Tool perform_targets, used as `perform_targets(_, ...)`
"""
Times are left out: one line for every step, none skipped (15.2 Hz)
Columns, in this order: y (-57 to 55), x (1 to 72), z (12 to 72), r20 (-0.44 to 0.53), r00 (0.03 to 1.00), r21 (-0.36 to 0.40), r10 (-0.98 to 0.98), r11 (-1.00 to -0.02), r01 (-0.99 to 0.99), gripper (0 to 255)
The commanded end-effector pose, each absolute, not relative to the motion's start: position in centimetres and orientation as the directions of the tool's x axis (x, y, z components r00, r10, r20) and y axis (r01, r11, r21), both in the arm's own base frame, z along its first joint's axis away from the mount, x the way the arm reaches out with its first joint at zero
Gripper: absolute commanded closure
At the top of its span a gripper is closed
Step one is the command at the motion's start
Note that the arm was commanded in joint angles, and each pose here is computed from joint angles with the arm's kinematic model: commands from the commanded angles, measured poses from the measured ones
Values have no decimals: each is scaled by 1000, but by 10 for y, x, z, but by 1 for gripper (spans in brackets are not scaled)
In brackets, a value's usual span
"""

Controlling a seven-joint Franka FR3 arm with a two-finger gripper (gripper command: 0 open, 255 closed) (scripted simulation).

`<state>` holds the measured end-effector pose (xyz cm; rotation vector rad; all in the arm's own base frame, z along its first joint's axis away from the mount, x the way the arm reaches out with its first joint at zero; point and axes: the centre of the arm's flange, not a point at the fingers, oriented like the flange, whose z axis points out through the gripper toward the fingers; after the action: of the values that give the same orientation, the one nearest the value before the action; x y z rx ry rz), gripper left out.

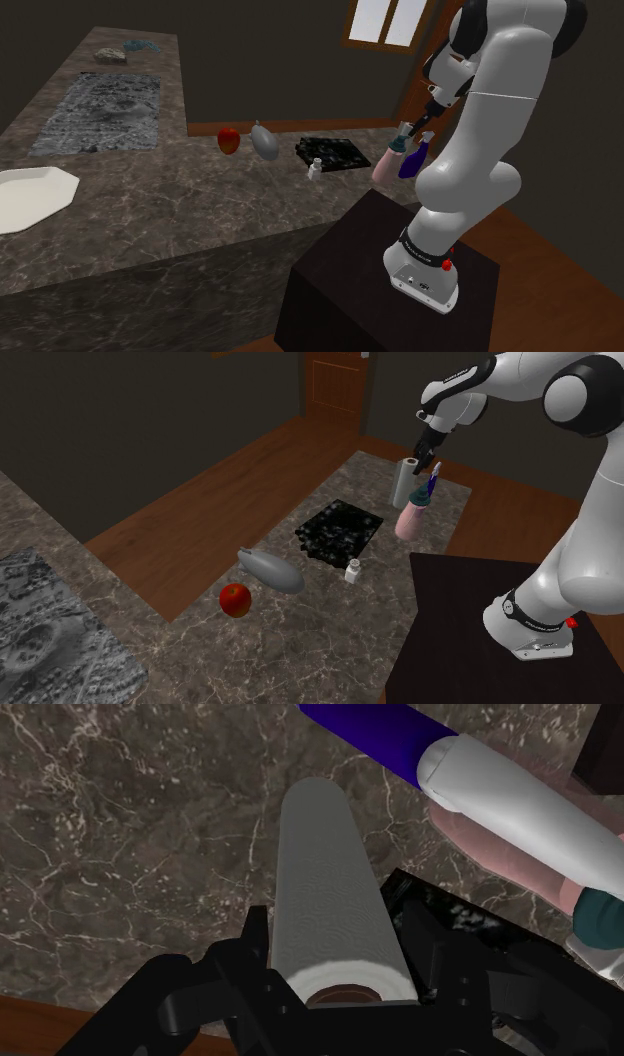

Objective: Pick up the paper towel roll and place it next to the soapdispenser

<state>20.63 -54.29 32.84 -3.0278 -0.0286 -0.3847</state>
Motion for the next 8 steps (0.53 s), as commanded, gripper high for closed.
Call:
perform_targets(-543,206,328,250,968,-86,7,-996,30,255)
perform_targets(-543,206,328,250,968,-86,7,-996,30,255)
perform_targets(-543,206,328,250,968,-86,7,-996,30,255)
perform_targets(-543,206,328,250,968,-86,7,-996,30,0)
perform_targets(-543,206,328,250,968,-86,7,-996,30,0)
perform_targets(-543,206,328,250,968,-86,7,-996,30,0)
perform_targets(-543,206,328,250,968,-86,7,-996,30,0)
perform_targets(-543,206,328,250,968,-86,7,-996,30,0)
